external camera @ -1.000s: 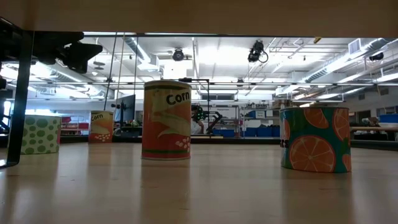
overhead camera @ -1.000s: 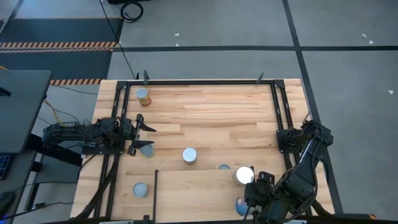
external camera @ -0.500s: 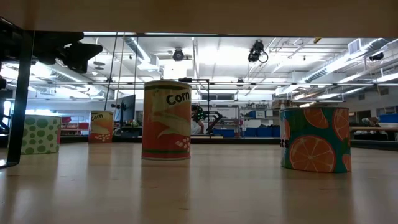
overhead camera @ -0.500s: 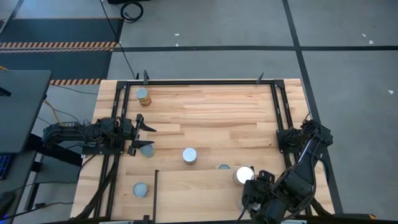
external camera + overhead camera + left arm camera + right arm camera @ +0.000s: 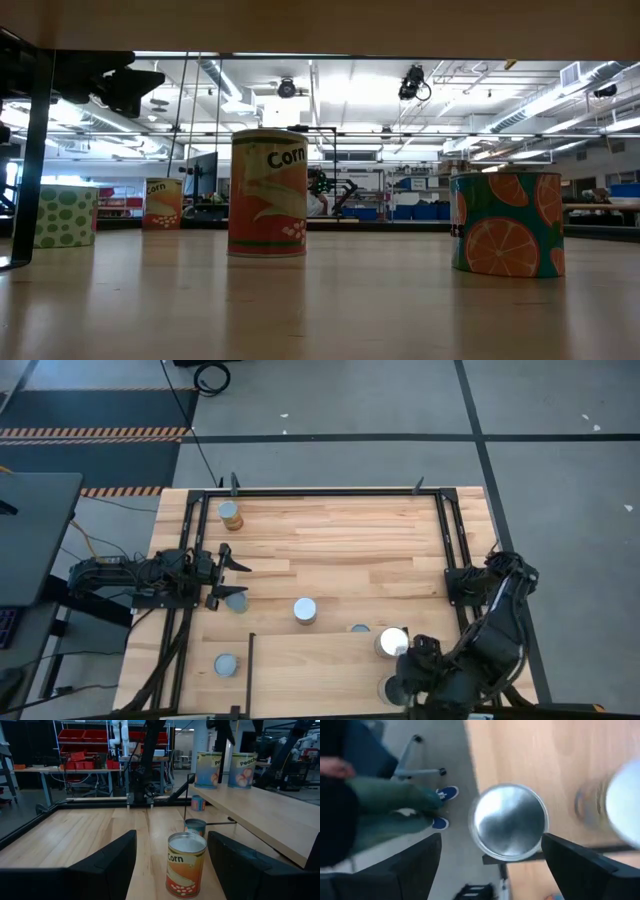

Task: Pick and place cans onto a shelf
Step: Put the canned peaches on the shelf

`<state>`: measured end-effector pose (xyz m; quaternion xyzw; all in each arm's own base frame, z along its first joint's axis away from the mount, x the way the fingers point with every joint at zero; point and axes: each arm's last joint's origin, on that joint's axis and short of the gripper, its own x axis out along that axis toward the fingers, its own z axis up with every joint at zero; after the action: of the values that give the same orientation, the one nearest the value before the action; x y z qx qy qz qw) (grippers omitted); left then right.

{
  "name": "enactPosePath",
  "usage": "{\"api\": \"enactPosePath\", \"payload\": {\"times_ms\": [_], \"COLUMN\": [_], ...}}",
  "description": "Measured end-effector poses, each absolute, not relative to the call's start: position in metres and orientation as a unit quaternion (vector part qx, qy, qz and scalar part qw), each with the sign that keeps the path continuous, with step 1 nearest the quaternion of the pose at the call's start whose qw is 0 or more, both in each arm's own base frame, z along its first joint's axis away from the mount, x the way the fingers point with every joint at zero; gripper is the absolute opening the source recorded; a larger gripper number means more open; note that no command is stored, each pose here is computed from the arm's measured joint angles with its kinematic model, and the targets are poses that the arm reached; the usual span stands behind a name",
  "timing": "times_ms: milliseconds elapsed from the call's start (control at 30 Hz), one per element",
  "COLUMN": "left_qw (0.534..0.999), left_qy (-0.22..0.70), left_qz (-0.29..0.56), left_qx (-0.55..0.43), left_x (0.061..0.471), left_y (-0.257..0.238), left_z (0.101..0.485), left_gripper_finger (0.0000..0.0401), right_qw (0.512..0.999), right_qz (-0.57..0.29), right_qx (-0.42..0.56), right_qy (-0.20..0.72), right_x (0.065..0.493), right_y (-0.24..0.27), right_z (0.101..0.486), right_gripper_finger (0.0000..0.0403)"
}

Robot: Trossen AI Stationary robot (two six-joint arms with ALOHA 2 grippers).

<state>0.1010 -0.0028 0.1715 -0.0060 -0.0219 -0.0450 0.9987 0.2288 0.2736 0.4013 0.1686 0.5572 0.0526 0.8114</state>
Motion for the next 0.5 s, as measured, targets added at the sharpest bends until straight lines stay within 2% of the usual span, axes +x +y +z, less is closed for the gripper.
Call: {"api": "enactPosePath", "payload": {"times_ms": [133, 233, 333, 500], "left_qw": [0.999, 0.999, 0.999, 0.999], "left_qy": [-0.022, -0.022, -0.022, -0.022], "left_qz": [-0.045, -0.045, -0.045, -0.045], "left_qx": [-0.006, -0.006, -0.006, -0.006], "left_x": [0.101, 0.101, 0.101, 0.101], "left_y": [-0.003, -0.003, -0.003, -0.003], "left_z": [0.172, 0.172, 0.172, 0.172], "left_gripper_finger": [0.0249, 0.0249, 0.0249, 0.0249], "right_qw": [0.839, 0.829, 0.822, 0.827], "right_qz": [0.095, 0.099, 0.108, 0.121], "right_qx": [0.075, 0.062, 0.062, 0.058], "right_qy": [0.531, 0.546, 0.556, 0.546], "right_x": [0.225, 0.225, 0.227, 0.229], "right_y": [0.276, 0.279, 0.283, 0.288], "right_z": [0.403, 0.393, 0.385, 0.380], "right_gripper_finger": [0.0347, 0.0331, 0.0283, 0.0160]}}
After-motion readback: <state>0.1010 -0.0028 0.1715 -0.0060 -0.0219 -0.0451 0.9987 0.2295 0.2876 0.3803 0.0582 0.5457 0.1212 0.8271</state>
